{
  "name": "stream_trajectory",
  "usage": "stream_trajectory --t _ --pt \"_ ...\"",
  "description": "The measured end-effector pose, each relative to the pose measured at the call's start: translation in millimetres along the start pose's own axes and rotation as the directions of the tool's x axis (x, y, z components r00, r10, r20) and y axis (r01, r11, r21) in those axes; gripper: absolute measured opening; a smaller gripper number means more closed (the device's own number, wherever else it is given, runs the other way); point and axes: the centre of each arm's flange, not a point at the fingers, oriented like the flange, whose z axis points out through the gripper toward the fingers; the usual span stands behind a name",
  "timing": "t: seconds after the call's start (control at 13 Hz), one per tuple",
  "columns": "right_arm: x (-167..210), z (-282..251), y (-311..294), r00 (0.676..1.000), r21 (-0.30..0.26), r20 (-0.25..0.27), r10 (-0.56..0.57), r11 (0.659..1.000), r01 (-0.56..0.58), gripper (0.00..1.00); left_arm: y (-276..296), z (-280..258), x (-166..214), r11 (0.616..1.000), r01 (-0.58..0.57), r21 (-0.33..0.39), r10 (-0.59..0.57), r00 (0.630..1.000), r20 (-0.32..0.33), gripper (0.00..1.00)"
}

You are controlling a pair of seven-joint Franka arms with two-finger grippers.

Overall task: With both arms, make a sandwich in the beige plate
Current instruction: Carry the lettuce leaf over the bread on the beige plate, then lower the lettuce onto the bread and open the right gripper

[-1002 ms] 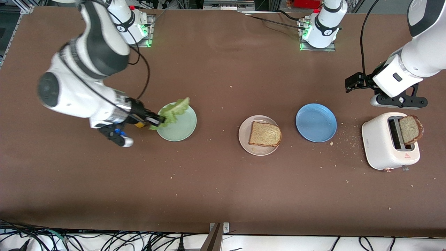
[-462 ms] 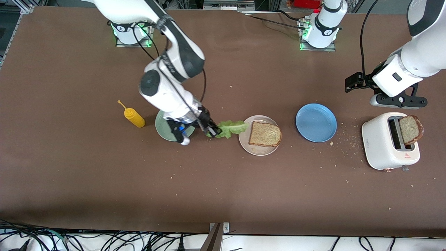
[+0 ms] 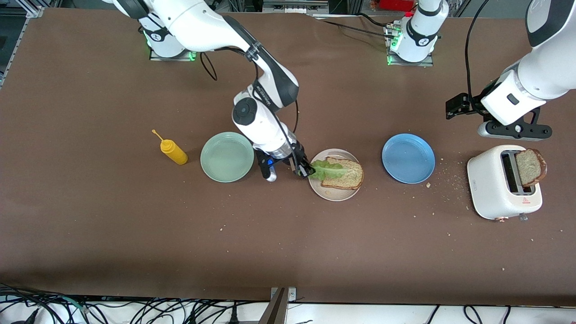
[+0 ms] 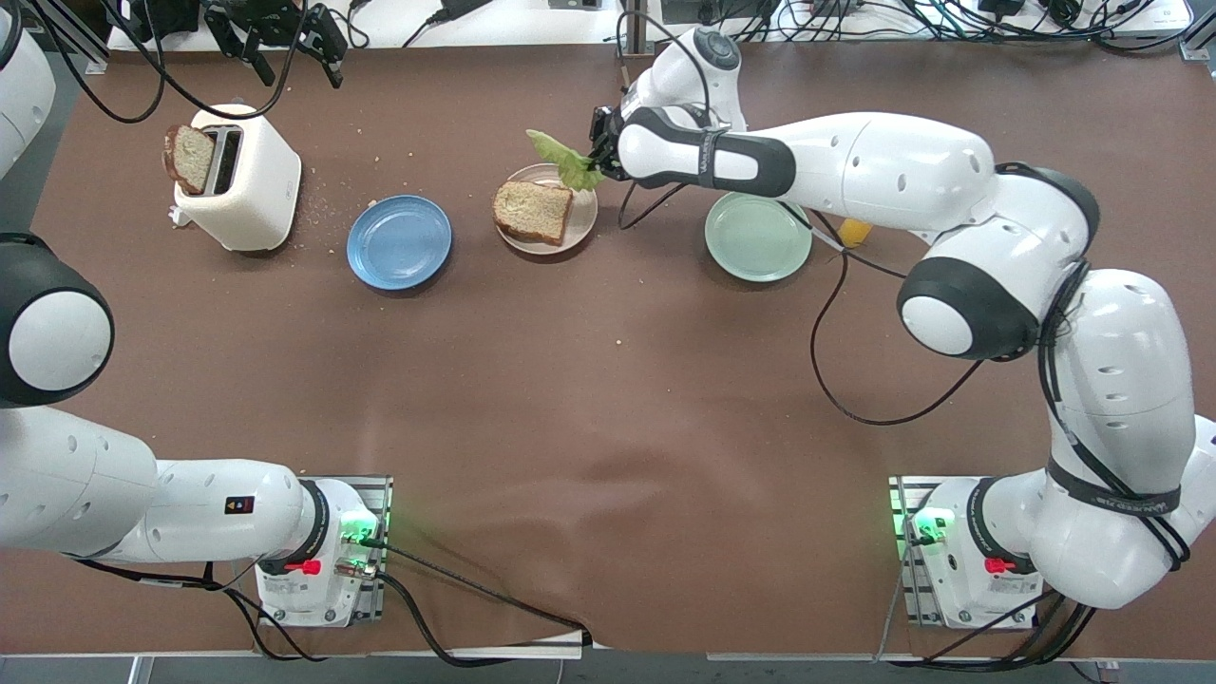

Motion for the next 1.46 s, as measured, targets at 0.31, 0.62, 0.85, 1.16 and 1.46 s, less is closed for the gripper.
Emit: stream_trajectory --t 0.31,0.62,0.85,1.16,1.46 --pt "-6.8 44.5 9.7 0.997 0.068 0.041 0.067 0.995 -0.069 0.1 0.0 -0.1 -0.1 1.0 0.0 0.0 0.0 1.0 0.0 1.0" --pt "-23.6 78.8 37.4 0.994 0.051 0.06 0.086 0.995 -0.089 0.1 0.0 -0.1 -0.1 1.0 0.0 0.0 0.0 1.0 0.0 1.0" --pt "-29.0 81.3 41.3 0.995 0.049 0.061 0.077 0.996 -0.08 0.1 0.0 -0.1 -0.1 1.0 0.0 0.0 0.0 1.0 0.0 1.0" --pt "-30.0 81.1 41.0 0.999 0.053 0.041 0.033 0.998 -0.035 0.1 0.0 -0.1 -0.1 1.0 0.0 0.0 0.0 1.0 0.0 1.0" --pt "-30.3 81.1 41.0 0.999 0.054 0.038 0.027 0.998 -0.029 0.21 0.0 -0.1 -0.1 1.0 0.0 0.0 0.0 1.0 0.0 1.0"
